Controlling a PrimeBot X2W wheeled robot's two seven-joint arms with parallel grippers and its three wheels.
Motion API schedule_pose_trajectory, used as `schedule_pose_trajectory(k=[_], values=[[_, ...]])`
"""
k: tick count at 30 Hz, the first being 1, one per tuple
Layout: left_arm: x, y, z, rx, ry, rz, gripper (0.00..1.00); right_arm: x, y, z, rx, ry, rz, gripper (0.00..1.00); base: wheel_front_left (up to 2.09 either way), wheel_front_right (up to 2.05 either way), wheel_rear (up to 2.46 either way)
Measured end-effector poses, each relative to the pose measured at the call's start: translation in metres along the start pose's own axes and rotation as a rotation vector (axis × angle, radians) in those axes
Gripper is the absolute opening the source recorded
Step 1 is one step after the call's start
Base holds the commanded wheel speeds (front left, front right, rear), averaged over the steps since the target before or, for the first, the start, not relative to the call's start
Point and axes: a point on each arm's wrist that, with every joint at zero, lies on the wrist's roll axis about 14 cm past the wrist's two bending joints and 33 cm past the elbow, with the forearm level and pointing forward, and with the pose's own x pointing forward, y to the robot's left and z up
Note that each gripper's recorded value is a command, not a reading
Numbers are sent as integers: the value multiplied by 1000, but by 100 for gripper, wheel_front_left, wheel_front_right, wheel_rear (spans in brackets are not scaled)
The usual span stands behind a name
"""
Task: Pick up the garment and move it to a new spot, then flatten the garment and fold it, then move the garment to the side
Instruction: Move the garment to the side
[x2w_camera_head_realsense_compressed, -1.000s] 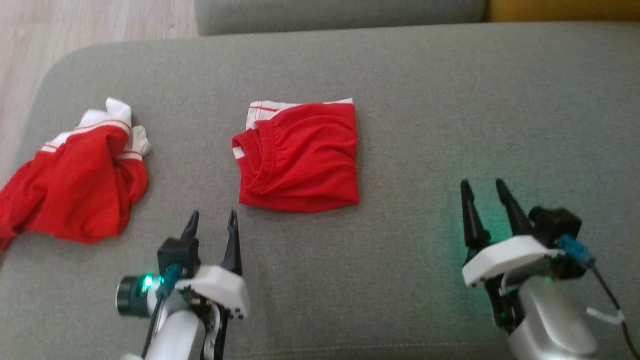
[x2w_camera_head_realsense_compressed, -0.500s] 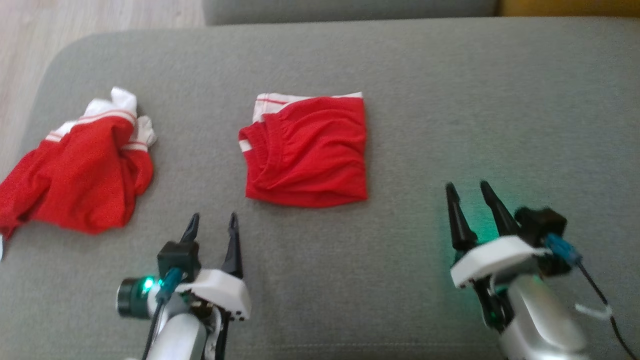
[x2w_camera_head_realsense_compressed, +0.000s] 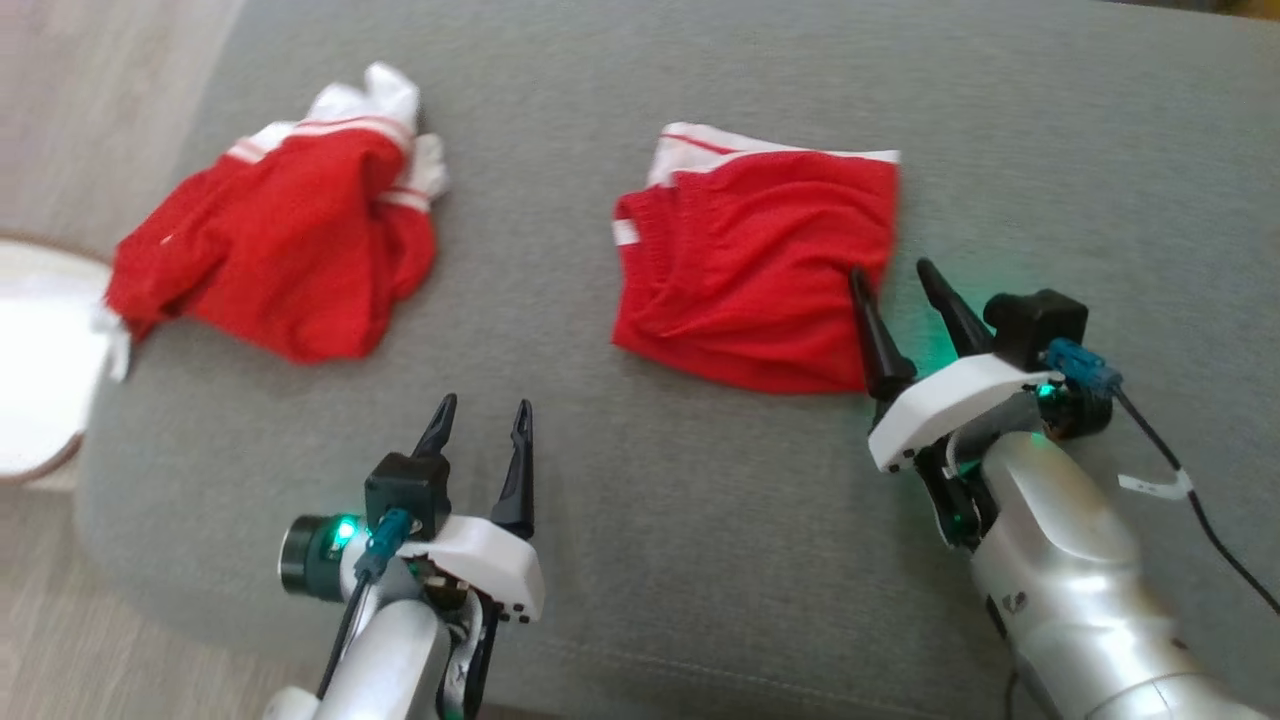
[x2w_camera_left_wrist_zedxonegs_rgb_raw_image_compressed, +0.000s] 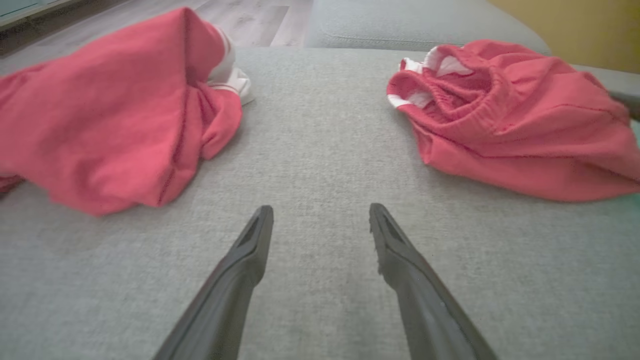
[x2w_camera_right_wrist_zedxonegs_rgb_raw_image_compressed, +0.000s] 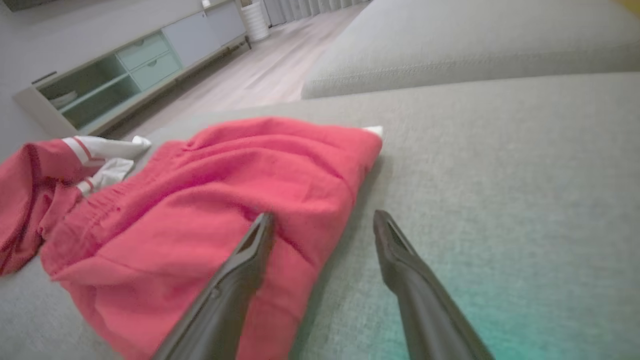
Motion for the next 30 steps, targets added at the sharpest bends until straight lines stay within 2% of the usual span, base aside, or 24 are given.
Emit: schedule_pose_trajectory(k=[4,5,6,7,11,18,24,30], values=[[-5,13,-4,0,13,41,100,8,3,-28,-6,100,9,100,0,0,0],[-5,15,-6,0,17,45,100,11,3,-29,-10,108,14,83,0,0,0],[-5,15,-7,-1,21,46,100,15,5,-28,-14,109,20,28,0,0,0],[-5,16,-8,-1,23,48,100,19,5,-24,-17,104,25,0,0,0,0],[1,14,-5,8,17,38,100,19,3,-21,-27,108,27,0,0,0,0],[14,-7,2,11,-4,-31,100,2,-23,-7,-11,64,-49,0,0,0,0],[29,-45,4,32,-11,-152,100,-26,-58,13,-8,0,-145,0,0,0,0],[53,-103,16,66,-51,-324,100,-73,-97,16,-5,-22,-264,0,0,0,0]])
